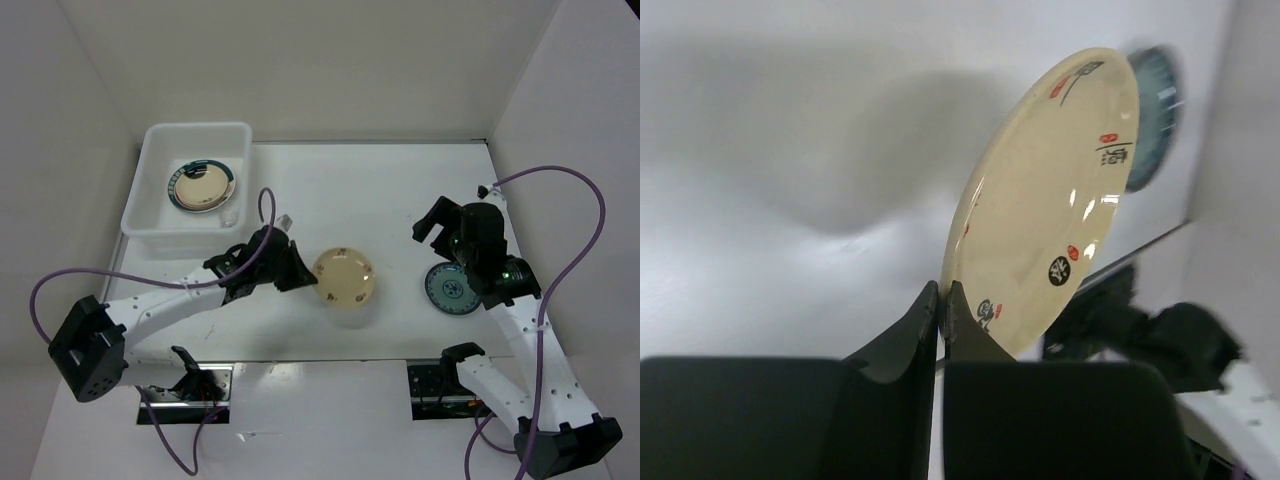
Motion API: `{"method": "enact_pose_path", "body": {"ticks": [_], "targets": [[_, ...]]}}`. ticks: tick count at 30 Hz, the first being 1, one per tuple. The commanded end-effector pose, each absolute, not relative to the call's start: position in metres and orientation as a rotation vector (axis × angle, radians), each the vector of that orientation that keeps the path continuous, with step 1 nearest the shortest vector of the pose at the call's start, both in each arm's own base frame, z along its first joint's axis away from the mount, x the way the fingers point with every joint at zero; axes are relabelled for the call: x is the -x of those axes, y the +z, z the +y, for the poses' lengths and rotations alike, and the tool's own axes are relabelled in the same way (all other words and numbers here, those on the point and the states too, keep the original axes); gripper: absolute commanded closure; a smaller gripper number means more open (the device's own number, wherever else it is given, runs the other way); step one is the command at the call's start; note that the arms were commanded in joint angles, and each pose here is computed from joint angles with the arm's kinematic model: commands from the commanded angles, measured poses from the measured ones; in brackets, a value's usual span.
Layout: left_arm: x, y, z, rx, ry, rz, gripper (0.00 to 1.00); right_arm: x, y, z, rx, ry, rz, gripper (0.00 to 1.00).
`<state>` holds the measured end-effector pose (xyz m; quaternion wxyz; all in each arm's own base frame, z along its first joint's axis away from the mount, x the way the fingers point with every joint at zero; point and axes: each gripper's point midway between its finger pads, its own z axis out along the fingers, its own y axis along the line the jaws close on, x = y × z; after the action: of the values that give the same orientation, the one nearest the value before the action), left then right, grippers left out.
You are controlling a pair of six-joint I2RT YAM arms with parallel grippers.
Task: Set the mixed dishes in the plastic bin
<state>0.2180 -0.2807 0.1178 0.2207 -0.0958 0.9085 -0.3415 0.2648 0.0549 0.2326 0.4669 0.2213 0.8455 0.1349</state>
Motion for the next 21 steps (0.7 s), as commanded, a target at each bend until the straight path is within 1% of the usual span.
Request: {"method": "enact_pose_path", "body": {"ticks": [1,2,4,6,8,9,11,12,14,15,16,21], "targets": [[-0.272,0.186,-0.299,0.231,-0.968,2.301,1.00,-0.265,0.238,0.054,-0.540,0.326,2.039,0.00],[-0.300,0.218,-0.294,0.266,-0.987,2.209,1.00,-0.265,0.238,0.054,-0.540,0.326,2.039,0.00],[-0.332,0.241,-0.278,0.341,-0.966,2.123,1.00,-0.265,0.238,0.054,-0.540,0.326,2.039,0.00],[-0.378,0.270,-0.238,0.457,-0.905,2.012,1.00,-0.264,0.240,0.053,-0.539,0.330,2.030,0.00],[-0.403,0.284,-0.200,0.548,-0.851,1.938,1.00,-0.264,0.240,0.053,-0.539,0.330,2.030,0.00],[-0.424,0.289,-0.160,0.637,-0.788,1.876,1.00,-0.264,0.240,0.053,-0.539,0.330,2.030,0.00],[-0.446,0.294,-0.118,0.714,-0.717,1.829,1.00,-0.264,0.240,0.053,-0.539,0.330,2.030,0.00],[-0.460,0.287,-0.078,0.798,-0.651,1.801,1.00,-0.264,0.240,0.053,-0.539,0.330,2.030,0.00],[-0.471,0.279,-0.043,0.868,-0.602,1.782,1.00,-0.264,0.240,0.053,-0.539,0.330,2.030,0.00],[-0.478,0.259,-0.027,0.913,-0.571,1.806,1.00,-0.264,0.240,0.053,-0.539,0.330,2.030,0.00],[-0.485,0.252,0.007,0.979,-0.522,1.779,1.00,-0.264,0.240,0.053,-0.539,0.330,2.030,0.00],[-0.501,0.169,0.060,1.174,-0.434,1.862,1.00,-0.264,0.240,0.053,-0.539,0.330,2.030,0.00]]}}
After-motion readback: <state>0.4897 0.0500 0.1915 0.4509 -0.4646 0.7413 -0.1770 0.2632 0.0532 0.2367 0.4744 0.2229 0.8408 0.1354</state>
